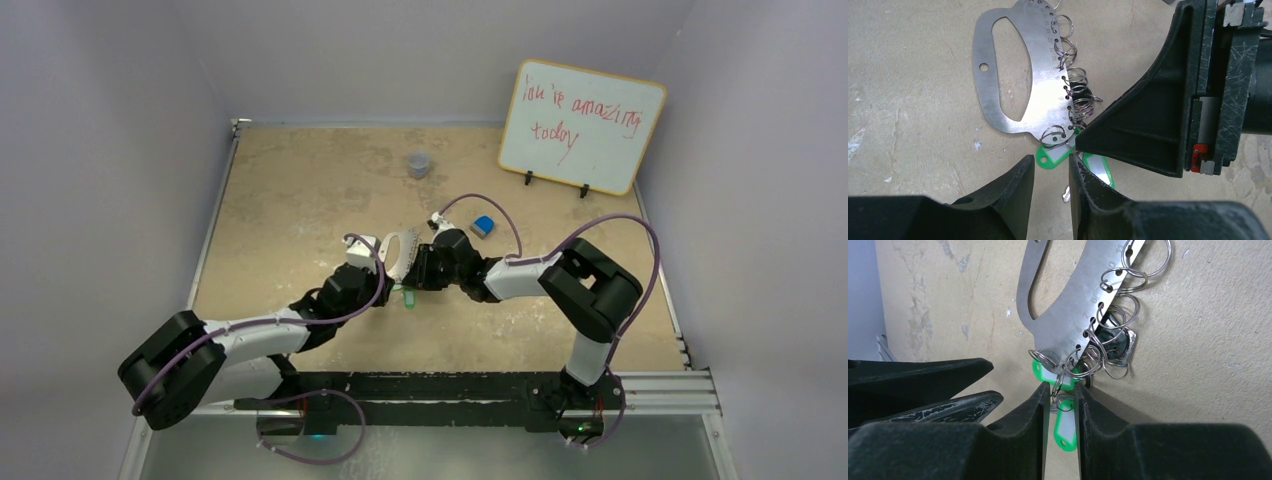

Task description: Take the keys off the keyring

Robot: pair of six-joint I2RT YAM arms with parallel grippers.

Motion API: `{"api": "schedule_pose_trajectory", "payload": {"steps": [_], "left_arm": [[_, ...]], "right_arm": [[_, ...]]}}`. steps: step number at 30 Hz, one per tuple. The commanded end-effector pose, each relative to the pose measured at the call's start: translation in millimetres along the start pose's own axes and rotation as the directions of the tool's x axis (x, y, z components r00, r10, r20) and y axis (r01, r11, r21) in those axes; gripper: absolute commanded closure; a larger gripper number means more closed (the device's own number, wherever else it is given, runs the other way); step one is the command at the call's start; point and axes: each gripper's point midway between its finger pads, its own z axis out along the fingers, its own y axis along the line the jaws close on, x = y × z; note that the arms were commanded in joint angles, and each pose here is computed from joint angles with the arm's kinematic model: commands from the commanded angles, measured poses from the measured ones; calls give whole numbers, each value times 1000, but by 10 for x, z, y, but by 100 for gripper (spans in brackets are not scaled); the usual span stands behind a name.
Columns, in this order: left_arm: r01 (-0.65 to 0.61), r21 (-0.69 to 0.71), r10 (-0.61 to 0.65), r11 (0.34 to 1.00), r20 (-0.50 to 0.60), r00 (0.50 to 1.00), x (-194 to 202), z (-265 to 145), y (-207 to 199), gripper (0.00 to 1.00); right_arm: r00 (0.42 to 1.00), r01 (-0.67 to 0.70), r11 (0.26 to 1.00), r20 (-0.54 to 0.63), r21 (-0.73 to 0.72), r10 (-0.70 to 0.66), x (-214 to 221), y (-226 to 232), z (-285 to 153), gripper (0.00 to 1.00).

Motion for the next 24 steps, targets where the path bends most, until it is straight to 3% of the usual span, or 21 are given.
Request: {"api": "schedule_pose_trajectory", "payload": {"steps": [1, 11, 24], "left_arm": [[-5, 30, 4, 1000, 38, 999, -90, -17, -58, 70], [-15, 49, 13, 999, 41, 999, -86, -37, -77, 70], [-48, 103, 43, 993, 53, 998, -74, -80, -159, 70]], "right_arm": [[1000, -10, 1000, 21, -7, 10, -87, 90, 25, 75], [999, -15, 1000, 32, -13, 15, -125, 127, 15, 89], [998, -25, 999, 50, -23, 27, -234, 257, -64, 95]]}}
